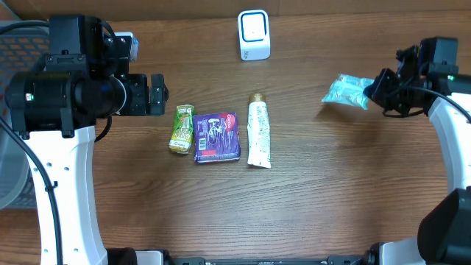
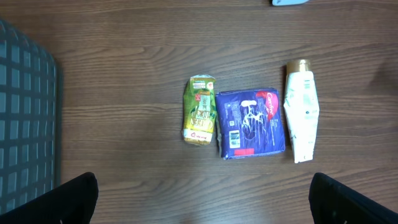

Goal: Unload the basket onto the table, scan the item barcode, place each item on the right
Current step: 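Carry the wipes pack right and release it on the table, then move the right gripper to the white tube and grasp it, then lift the tube and hold it in front of the scanner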

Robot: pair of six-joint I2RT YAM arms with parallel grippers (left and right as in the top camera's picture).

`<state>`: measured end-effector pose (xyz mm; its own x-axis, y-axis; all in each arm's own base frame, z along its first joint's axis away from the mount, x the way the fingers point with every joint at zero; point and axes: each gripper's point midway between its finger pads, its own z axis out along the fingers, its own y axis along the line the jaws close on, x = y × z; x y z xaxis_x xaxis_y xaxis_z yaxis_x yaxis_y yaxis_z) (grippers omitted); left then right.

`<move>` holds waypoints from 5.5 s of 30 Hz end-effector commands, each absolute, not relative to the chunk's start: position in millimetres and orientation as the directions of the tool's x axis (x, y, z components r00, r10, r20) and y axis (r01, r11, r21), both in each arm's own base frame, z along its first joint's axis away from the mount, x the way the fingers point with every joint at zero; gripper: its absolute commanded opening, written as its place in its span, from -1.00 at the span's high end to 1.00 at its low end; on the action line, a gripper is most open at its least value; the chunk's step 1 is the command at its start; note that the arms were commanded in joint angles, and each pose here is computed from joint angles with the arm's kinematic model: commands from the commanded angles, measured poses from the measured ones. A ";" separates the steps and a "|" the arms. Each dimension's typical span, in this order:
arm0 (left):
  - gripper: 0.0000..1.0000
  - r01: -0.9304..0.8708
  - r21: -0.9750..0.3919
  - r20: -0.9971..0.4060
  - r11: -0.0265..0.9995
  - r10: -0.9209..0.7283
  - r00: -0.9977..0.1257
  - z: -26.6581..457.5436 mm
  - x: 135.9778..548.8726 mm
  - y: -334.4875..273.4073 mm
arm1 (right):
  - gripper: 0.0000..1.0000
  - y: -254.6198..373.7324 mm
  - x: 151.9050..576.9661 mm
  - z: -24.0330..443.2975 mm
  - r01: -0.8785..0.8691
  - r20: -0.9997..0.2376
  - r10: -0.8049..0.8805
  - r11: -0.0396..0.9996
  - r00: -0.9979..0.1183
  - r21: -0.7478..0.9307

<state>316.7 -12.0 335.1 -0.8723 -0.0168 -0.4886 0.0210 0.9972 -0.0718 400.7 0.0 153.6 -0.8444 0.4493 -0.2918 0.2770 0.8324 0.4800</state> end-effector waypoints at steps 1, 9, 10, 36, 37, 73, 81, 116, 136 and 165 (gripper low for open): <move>-1.00 0.035 -0.058 -0.495 0.998 0.002 -0.869 336.4 318.2 -10.0 | 0.93 -7.8 398.8 143.5 0.292 -0.280 0.475 0.812 -0.835 0.506; -0.99 0.035 -0.058 -0.495 0.998 0.002 -0.869 336.4 318.2 -10.0 | 0.93 -22.3 389.8 109.7 0.355 -0.210 0.520 0.775 -0.828 0.522; -0.99 0.035 -0.057 -0.495 0.998 0.002 -0.869 336.4 318.2 -10.0 | 0.93 -21.9 388.2 103.9 0.363 -0.195 0.521 0.774 -0.831 0.519; -0.99 0.035 -0.058 -0.495 0.998 0.002 -0.869 336.4 318.2 -10.0 | -1.00 65.6 401.0 180.5 0.150 -0.161 0.326 0.747 -0.931 0.648; -0.99 0.035 -0.058 -0.495 0.998 0.002 -0.869 336.4 318.2 -10.0 | -1.00 82.6 402.2 179.0 0.106 -0.178 0.286 0.754 -0.942 0.648; -0.99 0.035 -0.058 -0.495 0.998 0.002 -0.869 336.4 318.2 -10.0 | -0.54 243.7 353.5 11.4 0.129 0.155 0.048 0.813 -0.987 0.567; -0.99 0.035 -0.058 -0.495 0.998 0.002 -0.869 336.4 318.2 -10.0 | 0.93 250.1 361.9 10.2 0.186 0.166 0.109 0.794 -0.980 0.578; -0.99 0.035 -0.058 -0.495 0.998 0.002 -0.869 336.4 318.2 -10.0 | 0.93 212.2 335.6 298.1 -0.374 -0.456 -0.041 0.640 -0.889 0.672; -0.99 0.035 -0.058 -0.495 0.998 0.002 -0.869 336.4 318.2 -10.0 | 0.93 139.0 482.9 395.9 -0.003 -0.873 -0.208 0.973 -0.441 -0.231; -0.99 0.035 -0.058 -0.495 0.998 0.002 -0.869 336.4 318.2 -10.0 | 0.93 215.1 638.5 159.5 -0.063 -0.353 -0.833 0.417 -0.427 -0.907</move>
<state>316.7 -12.0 335.1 -0.8723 -0.0168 -0.4886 0.0210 0.9972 -0.0718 633.3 214.4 153.0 -0.4416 -0.8034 -0.3995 -0.0635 0.4722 -0.8792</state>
